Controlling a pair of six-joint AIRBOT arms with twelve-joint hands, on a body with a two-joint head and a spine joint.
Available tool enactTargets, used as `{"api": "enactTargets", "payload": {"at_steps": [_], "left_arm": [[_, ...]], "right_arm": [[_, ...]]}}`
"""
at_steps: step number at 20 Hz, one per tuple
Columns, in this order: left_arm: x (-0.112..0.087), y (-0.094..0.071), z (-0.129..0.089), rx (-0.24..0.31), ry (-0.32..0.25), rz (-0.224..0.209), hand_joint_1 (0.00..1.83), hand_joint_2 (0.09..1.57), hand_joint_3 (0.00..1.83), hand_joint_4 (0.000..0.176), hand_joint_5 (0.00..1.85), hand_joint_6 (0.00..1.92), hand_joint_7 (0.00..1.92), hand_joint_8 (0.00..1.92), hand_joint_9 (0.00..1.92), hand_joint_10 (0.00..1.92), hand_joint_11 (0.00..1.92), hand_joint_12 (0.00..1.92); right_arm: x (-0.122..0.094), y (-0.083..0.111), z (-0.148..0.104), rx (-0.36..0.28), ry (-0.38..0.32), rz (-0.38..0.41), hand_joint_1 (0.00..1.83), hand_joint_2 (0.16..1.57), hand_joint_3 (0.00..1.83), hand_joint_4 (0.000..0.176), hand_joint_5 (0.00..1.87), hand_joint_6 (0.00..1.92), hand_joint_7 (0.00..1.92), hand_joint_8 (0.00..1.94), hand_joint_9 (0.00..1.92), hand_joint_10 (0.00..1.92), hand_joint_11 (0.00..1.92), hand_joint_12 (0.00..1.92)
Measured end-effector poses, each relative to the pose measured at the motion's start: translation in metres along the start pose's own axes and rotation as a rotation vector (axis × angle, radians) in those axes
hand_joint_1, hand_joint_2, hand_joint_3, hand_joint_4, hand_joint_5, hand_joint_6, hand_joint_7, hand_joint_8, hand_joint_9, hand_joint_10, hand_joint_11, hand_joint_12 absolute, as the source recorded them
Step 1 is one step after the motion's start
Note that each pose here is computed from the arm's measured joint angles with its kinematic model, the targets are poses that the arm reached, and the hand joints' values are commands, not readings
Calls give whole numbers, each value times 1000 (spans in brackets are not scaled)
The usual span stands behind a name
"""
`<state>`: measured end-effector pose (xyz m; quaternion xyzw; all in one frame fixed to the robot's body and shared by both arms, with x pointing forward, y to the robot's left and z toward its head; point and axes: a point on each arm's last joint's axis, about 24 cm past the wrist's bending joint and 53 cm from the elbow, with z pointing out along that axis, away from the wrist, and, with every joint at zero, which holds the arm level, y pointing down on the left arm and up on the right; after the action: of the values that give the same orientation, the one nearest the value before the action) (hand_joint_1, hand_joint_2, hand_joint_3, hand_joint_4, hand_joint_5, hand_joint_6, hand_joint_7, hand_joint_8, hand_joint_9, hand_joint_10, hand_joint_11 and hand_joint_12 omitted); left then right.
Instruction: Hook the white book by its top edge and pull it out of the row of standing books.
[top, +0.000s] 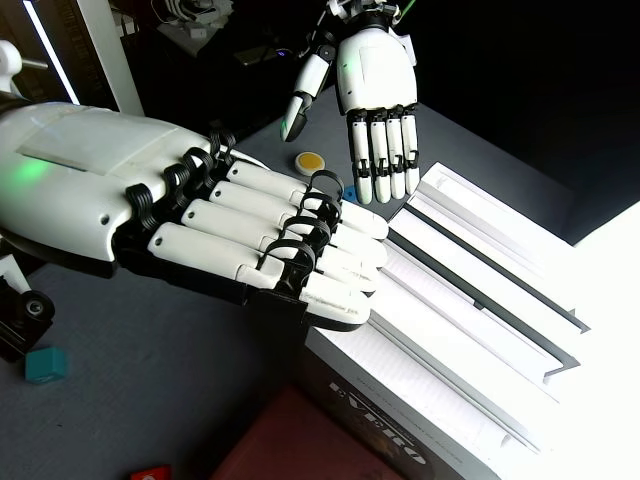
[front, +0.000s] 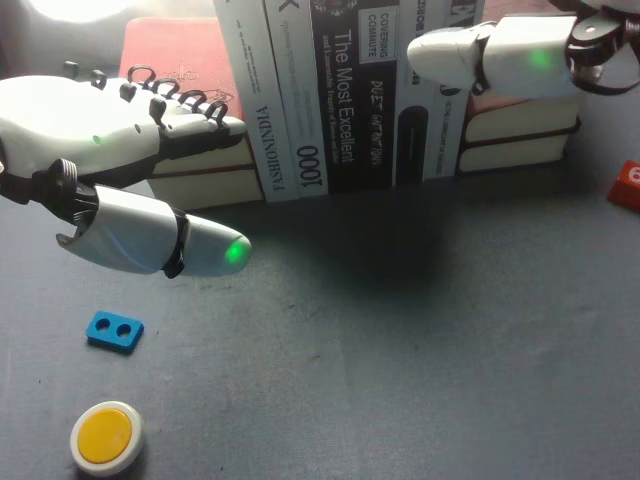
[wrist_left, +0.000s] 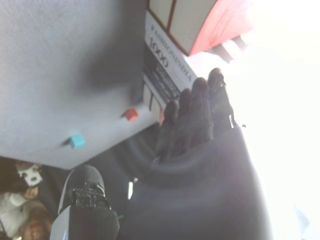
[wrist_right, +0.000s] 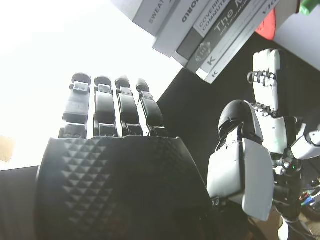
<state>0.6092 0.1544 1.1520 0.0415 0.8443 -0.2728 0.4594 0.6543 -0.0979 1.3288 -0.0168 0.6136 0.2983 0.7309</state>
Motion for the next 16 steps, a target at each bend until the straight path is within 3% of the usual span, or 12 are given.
{"api": "enactTargets", "payload": {"at_steps": [16], "left_arm": [[26, -4, -2, 13, 58, 8, 0, 1075, 1, 0, 0, 0, 0, 0, 0, 0, 0, 0]], "right_arm": [[28, -11, 9, 41, 75, 36, 0, 1079, 1, 0, 0, 0, 0, 0, 0, 0, 0, 0]]}}
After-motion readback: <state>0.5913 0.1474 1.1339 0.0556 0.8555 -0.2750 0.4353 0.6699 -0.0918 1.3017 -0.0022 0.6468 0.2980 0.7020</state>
